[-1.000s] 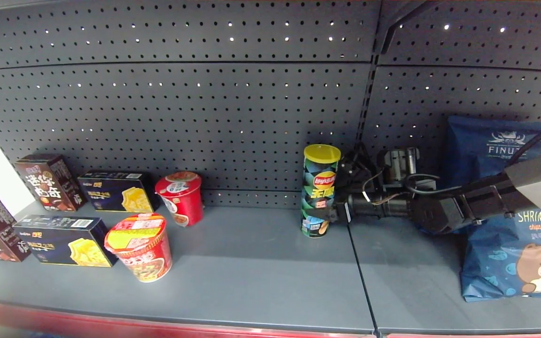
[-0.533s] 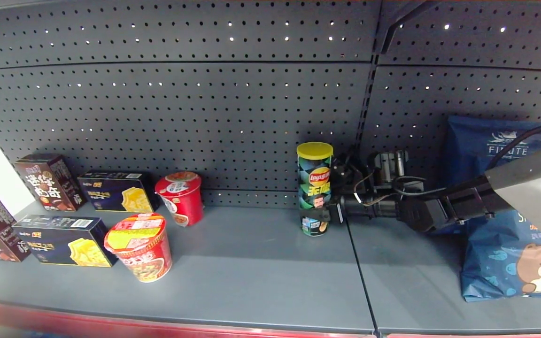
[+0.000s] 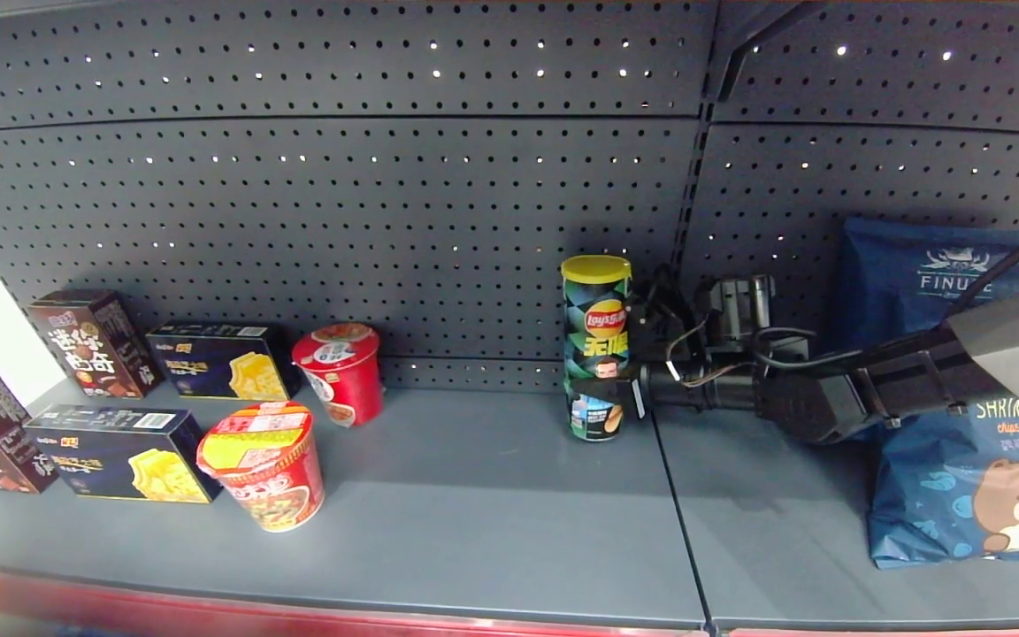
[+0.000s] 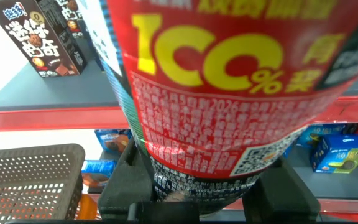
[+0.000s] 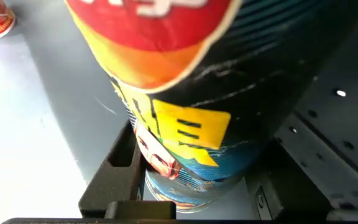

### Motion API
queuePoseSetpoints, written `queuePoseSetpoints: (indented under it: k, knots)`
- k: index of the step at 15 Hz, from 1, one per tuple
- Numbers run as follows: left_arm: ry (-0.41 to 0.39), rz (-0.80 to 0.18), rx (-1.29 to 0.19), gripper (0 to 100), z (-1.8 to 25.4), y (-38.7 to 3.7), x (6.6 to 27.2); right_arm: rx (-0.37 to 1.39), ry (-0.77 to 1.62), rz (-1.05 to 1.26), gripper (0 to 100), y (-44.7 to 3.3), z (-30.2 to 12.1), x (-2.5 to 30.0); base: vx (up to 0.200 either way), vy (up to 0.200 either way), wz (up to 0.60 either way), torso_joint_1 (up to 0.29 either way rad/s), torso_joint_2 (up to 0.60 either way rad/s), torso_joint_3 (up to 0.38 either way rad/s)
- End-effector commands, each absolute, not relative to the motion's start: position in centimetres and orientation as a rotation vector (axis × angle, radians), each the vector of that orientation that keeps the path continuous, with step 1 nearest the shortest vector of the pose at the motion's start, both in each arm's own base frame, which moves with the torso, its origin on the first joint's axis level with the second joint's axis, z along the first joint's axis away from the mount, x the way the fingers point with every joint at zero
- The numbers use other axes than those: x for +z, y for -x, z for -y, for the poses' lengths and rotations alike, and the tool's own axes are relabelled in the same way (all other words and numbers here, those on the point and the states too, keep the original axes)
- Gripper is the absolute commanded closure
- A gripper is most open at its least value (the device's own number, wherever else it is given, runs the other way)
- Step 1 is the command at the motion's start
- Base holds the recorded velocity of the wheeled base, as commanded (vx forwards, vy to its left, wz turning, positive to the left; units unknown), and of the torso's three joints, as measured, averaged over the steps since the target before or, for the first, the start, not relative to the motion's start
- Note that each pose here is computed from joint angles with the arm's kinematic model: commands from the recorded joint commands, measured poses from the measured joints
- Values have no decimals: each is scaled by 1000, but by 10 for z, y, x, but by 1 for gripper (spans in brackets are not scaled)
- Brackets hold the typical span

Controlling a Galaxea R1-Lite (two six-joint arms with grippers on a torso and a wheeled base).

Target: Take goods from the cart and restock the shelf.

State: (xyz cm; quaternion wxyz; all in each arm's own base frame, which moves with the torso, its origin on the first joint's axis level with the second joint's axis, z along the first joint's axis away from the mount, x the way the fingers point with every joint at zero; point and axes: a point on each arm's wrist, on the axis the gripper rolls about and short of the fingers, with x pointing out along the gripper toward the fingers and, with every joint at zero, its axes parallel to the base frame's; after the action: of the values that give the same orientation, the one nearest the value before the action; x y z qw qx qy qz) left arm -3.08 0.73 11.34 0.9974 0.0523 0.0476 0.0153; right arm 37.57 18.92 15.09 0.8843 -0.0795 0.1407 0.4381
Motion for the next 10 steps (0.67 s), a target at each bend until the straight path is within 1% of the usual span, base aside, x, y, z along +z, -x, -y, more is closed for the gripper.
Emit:
queuePoseSetpoints:
  k: [1,4,5,6,9,10]
  knots:
    - [-104,-96,31,100,-7,31,113,887,173,-236,100,-356,-186,179,0,0,0,0,0,0]
    - [-81,-98,35,100,-7,30,113,841,150,-236,100,-323,-185,197,0,0,0,0,0,0]
    - [-81,-98,35,100,-7,30,113,841,150,-236,100,-323,-185,197,0,0,0,0,0,0]
    - [-82,-102,35,100,-7,30,112,812,24,-241,100,-278,-205,211,0,0,0,0,0,0]
    - [-87,-99,36,100,-7,30,112,775,-1,-173,100,-252,-210,206,0,0,0,0,0,0]
    - [-87,-91,46,100,-8,31,114,758,6,-178,100,-238,-202,193,0,0,0,0,0,0]
